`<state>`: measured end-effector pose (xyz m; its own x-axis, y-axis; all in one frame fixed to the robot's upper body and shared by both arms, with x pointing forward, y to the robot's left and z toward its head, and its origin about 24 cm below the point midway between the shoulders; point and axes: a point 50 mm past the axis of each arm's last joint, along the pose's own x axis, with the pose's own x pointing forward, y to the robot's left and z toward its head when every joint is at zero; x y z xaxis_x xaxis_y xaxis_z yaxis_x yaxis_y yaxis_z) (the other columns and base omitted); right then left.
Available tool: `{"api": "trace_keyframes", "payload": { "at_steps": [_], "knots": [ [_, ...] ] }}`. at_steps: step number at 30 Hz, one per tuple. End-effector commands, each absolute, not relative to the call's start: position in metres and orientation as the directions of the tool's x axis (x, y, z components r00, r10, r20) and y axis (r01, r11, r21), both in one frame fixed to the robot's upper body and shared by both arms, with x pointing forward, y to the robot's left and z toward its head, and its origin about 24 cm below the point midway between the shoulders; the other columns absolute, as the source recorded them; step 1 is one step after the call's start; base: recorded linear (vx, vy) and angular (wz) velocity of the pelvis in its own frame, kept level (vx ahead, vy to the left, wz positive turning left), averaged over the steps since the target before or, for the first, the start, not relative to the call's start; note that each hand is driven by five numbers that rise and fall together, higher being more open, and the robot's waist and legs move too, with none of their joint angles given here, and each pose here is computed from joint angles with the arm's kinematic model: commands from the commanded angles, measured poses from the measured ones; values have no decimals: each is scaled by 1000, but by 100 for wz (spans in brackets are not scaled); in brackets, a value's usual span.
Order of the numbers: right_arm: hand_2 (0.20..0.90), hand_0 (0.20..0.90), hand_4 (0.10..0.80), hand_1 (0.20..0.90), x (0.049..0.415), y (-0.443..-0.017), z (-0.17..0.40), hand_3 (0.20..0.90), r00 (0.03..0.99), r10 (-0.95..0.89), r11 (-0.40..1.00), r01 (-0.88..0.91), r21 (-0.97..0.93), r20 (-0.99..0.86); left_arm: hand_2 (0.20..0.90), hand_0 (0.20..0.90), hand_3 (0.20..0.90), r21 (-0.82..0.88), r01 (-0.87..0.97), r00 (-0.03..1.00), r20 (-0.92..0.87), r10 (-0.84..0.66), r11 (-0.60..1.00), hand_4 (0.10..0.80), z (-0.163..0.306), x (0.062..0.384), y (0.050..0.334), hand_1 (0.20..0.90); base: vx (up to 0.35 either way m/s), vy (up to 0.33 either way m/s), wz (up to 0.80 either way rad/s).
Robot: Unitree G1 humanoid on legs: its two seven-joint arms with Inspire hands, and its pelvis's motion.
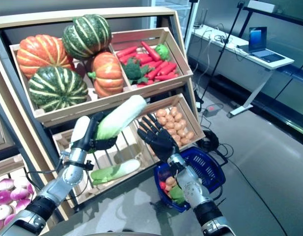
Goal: Put vegetables into the basket
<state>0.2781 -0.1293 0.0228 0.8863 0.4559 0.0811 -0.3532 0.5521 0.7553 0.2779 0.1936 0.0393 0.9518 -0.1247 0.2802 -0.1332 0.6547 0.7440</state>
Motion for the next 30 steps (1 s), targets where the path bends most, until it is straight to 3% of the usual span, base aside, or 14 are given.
{"api": "trace_keyframes", "payload": {
  "at_steps": [1, 11, 21, 30],
  "knots": [
    [900, 900, 800, 900, 303, -122, 92, 900, 789, 454, 408, -597, 690, 414, 300, 300, 300, 691, -254, 784, 557, -275, 676, 400, 97, 296, 176, 300, 0, 0, 0],
    [900, 900, 800, 900, 308, -121, 105, 900, 773, 425, 367, -622, 691, 470, 300, 300, 300, 691, -252, 720, 601, -346, 677, 400, 98, 290, 160, 300, 0, 0, 0],
    [900, 900, 800, 900, 314, -117, 121, 900, 753, 387, 290, -647, 705, 532, 300, 300, 300, 725, -292, 584, 652, -484, 624, 400, 95, 278, 143, 300, 0, 0, 0],
    [900, 900, 800, 900, 319, -117, 134, 900, 750, 321, 241, -655, 716, 578, 300, 300, 300, 742, -227, 556, 631, -541, 631, 400, 86, 273, 128, 300, 0, 0, 0]
  ]
}}
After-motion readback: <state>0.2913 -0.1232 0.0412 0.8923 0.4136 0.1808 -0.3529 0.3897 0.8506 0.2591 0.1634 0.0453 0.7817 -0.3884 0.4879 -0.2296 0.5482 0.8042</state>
